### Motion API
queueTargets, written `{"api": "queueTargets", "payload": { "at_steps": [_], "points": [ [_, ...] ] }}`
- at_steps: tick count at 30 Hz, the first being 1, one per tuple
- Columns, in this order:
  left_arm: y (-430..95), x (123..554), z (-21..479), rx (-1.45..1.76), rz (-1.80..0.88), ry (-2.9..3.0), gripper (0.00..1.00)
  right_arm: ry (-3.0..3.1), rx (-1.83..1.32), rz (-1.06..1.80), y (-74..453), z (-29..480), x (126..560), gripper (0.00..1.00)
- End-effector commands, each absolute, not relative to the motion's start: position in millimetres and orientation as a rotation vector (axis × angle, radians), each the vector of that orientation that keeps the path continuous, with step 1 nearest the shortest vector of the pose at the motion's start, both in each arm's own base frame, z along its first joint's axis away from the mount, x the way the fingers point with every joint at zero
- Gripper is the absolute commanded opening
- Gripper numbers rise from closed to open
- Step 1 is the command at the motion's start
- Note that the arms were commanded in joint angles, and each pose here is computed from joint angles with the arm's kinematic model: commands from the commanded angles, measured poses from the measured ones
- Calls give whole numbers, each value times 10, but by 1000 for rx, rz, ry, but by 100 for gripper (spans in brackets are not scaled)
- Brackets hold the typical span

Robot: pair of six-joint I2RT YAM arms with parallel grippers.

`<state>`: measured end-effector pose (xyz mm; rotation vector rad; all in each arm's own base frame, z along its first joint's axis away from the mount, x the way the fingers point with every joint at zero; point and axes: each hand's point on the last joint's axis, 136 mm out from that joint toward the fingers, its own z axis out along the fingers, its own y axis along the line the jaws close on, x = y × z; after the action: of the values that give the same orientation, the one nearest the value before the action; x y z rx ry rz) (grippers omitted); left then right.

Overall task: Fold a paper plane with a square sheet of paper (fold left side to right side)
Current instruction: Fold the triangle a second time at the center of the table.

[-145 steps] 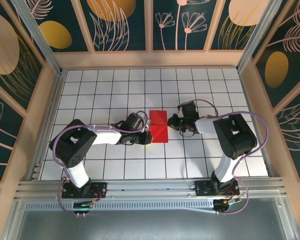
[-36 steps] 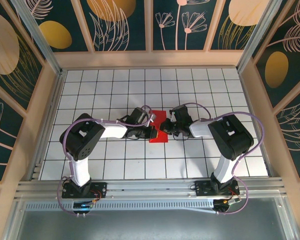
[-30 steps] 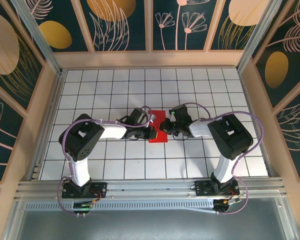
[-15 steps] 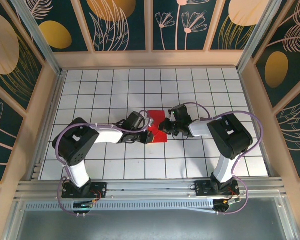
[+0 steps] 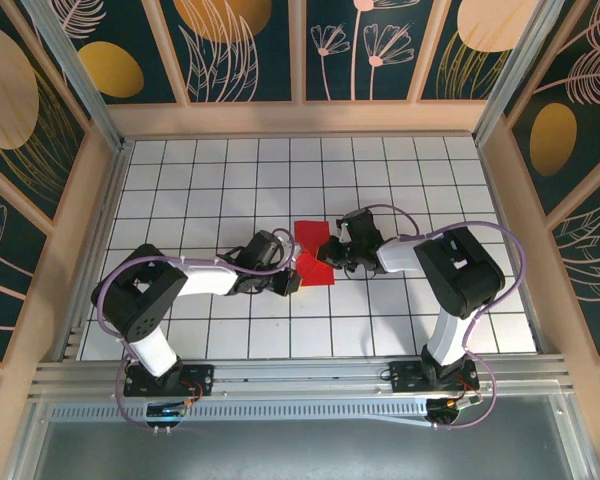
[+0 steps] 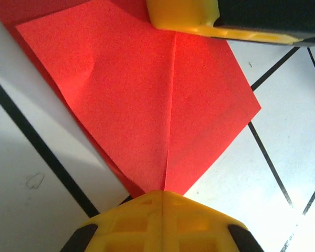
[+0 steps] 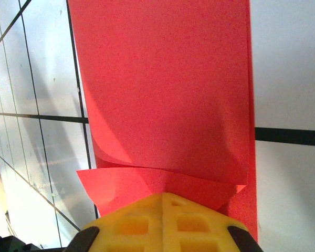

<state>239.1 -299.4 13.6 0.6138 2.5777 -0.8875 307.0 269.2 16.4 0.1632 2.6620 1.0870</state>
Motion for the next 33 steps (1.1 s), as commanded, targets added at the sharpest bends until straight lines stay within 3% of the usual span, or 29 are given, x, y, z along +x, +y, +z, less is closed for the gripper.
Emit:
{"api": "queueTargets", "payload": {
  "at_steps": [1,8,11,16,22,25,29,33],
  "points": [
    [-2668,2103,-121,621,-753,2735,0,2830,242,887,2409,-268,2873,0],
    [-2645,2346,176,487,-715,2631,0,2724,182,977,2581,142,3093,2],
    [-2610,2512,372,358,-759,2576,2,2647,150,988,2624,427,3226,18],
    [-2602,2750,655,193,-929,2493,18,2548,126,910,2514,799,3345,44],
    [-2833,2950,829,188,-1102,2435,37,2465,173,802,2172,1012,3318,65],
    [-2932,3038,819,203,-1134,2426,42,2425,224,824,2024,1063,3261,76],
    [-3007,3112,701,227,-1132,2449,45,2383,268,872,1907,1113,3184,85],
    [-3027,3173,557,232,-1106,2470,46,2375,285,877,1855,1112,3131,86]
  ]
}}
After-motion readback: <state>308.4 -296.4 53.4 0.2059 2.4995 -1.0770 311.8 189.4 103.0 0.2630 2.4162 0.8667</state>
